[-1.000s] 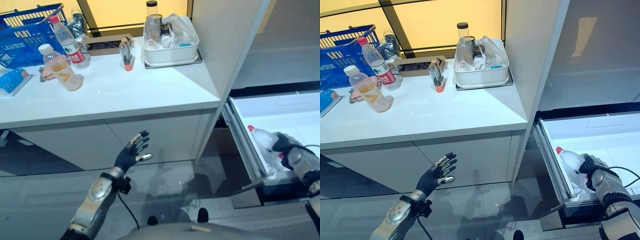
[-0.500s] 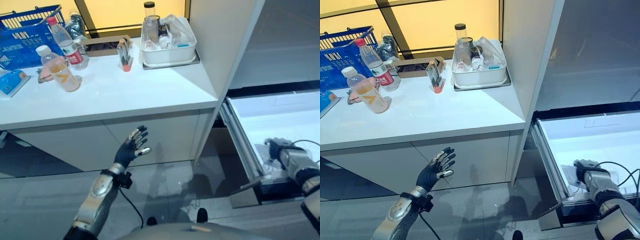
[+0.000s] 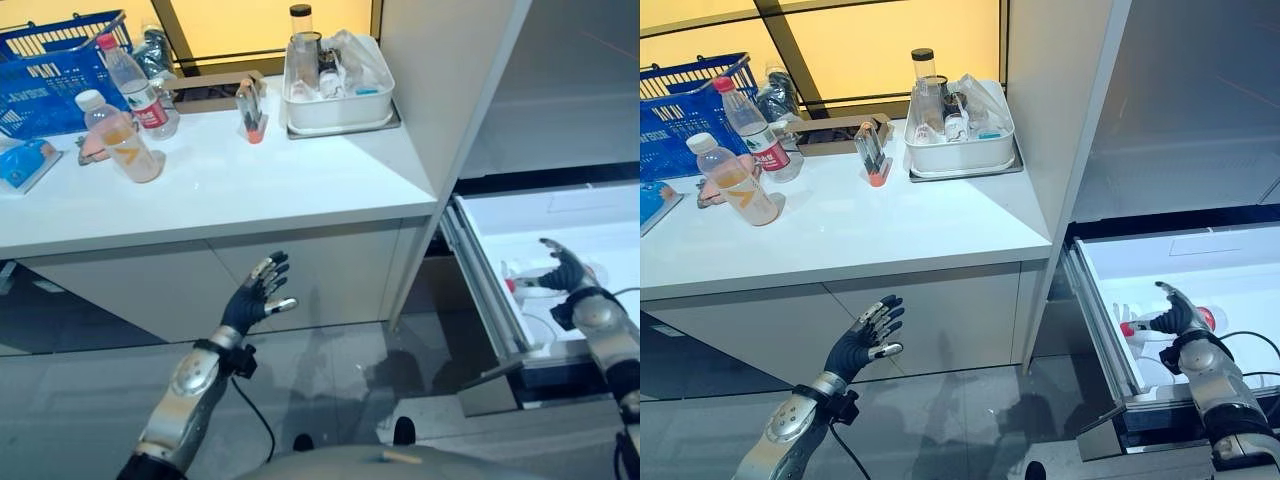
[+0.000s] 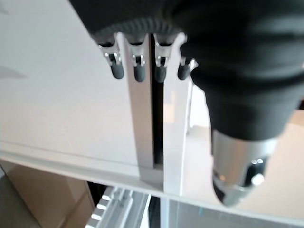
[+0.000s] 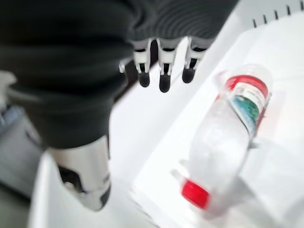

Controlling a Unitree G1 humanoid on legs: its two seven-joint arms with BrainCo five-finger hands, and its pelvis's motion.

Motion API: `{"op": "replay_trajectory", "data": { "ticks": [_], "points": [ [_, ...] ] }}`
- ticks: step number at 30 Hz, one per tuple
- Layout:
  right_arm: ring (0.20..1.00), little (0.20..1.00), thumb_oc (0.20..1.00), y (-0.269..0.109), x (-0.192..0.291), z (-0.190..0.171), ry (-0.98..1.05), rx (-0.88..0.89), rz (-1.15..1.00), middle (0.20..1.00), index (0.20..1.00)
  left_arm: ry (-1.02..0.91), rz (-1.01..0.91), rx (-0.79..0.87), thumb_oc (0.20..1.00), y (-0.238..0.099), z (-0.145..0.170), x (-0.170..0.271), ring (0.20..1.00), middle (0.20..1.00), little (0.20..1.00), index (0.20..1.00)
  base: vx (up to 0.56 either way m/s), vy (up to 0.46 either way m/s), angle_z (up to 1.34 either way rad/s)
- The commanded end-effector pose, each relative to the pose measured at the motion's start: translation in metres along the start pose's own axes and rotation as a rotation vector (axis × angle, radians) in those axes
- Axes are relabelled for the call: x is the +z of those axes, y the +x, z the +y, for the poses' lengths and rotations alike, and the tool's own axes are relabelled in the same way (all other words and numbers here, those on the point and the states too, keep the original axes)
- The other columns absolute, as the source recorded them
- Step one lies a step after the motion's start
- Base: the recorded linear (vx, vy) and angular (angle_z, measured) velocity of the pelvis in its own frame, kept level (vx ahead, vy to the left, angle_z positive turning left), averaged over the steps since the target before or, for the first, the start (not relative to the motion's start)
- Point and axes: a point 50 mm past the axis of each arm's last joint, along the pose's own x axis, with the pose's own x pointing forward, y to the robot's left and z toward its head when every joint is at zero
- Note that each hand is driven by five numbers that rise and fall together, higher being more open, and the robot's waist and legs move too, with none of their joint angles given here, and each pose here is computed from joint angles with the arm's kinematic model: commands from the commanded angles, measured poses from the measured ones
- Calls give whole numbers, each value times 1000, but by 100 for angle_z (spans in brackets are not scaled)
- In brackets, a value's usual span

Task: Take the drinks into the refrigerator

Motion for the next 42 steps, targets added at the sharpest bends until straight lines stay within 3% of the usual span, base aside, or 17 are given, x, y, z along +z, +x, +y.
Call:
{"op": "replay_trajectory", "data": {
  "ticks": [1, 5, 16, 25, 32, 33, 34, 35, 42],
  "points": [
    [1000, 1000, 1000, -3, 22, -16, 203, -132, -148, 1000, 1000, 105, -78, 20, 1000, -1, 11, 13, 1000, 1000, 1000, 1000, 32, -11, -3],
    [1000, 1000, 1000, -18, 30, -32, 322, -204, -242, 1000, 1000, 171, -70, 19, 1000, 1, 14, 14, 1000, 1000, 1000, 1000, 28, -11, -4],
    [1000, 1000, 1000, -41, 31, -75, 337, -376, -328, 1000, 1000, 185, -117, -25, 1000, 3, 13, 28, 1000, 1000, 1000, 1000, 3, -9, -20],
    [1000, 1000, 1000, -85, -86, -101, 186, -614, 190, 1000, 1000, 214, -138, -77, 1000, 11, 3, 33, 1000, 1000, 1000, 1000, -3, 3, -15],
    [1000, 1000, 1000, -127, -150, -94, 113, -558, 525, 1000, 1000, 203, -129, -89, 1000, 8, 5, 33, 1000, 1000, 1000, 1000, -26, 36, -10],
    [470, 470, 470, -129, -153, -92, 111, -544, 544, 470, 470, 197, -132, -94, 1000, 7, 5, 34, 1000, 1000, 1000, 1000, -41, 36, -8],
    [420, 420, 420, -130, -156, -88, 85, -503, 560, 420, 420, 192, -135, -95, 1000, 7, 5, 35, 1000, 1000, 1000, 1000, -50, 34, -13],
    [200, 200, 200, -131, -158, -85, 73, -478, 577, 200, 200, 189, -140, -99, 1000, 7, 5, 36, 1000, 1000, 1000, 1000, -40, 25, -17],
    [200, 200, 200, -109, -151, -46, -31, -212, 555, 200, 200, 192, -177, -152, 1000, 12, -3, 44, 1000, 1000, 1000, 1000, -59, 40, -10]
  ]
}}
